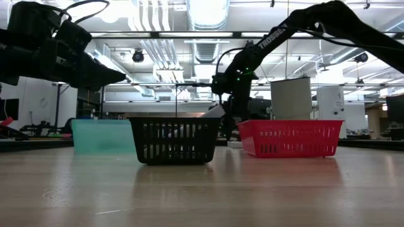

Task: Pick and place items into bin
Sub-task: Put the white card reader box into the black bin

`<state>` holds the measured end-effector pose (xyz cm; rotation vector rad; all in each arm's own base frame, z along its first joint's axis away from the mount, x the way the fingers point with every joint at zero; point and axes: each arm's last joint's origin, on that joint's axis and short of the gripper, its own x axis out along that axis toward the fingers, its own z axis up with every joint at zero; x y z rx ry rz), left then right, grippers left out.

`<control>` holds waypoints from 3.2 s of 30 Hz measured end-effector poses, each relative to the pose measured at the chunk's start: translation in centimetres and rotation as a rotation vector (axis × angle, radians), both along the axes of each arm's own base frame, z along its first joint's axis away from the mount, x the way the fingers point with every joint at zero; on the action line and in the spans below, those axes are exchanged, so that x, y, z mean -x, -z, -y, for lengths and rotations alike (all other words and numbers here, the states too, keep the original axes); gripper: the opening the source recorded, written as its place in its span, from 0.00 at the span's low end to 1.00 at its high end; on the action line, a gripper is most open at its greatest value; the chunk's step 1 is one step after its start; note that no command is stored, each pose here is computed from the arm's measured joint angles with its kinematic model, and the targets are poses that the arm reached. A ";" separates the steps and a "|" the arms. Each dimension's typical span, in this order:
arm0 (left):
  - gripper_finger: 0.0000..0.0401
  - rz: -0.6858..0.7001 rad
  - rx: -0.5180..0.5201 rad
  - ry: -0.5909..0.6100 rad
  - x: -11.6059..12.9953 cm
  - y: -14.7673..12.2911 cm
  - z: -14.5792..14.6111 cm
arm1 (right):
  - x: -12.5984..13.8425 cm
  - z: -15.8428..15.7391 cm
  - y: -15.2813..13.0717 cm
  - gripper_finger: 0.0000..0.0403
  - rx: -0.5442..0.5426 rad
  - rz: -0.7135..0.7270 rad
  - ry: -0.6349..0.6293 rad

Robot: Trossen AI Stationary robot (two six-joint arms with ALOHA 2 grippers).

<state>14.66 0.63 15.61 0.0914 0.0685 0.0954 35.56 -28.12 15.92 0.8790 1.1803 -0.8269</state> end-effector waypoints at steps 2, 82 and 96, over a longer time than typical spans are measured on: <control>0.00 0.002 0.000 0.000 0.0 0.0 0.0 | -0.2 0.1 -0.3 0.50 0.006 0.007 -0.002; 0.00 -0.018 -0.002 0.000 0.0 0.3 0.0 | -3.6 -8.7 -5.3 0.02 -0.017 -0.036 -0.513; 0.00 -0.016 -0.003 0.000 0.0 0.2 0.0 | -5.7 -22.1 -10.4 0.02 0.134 -0.010 -0.953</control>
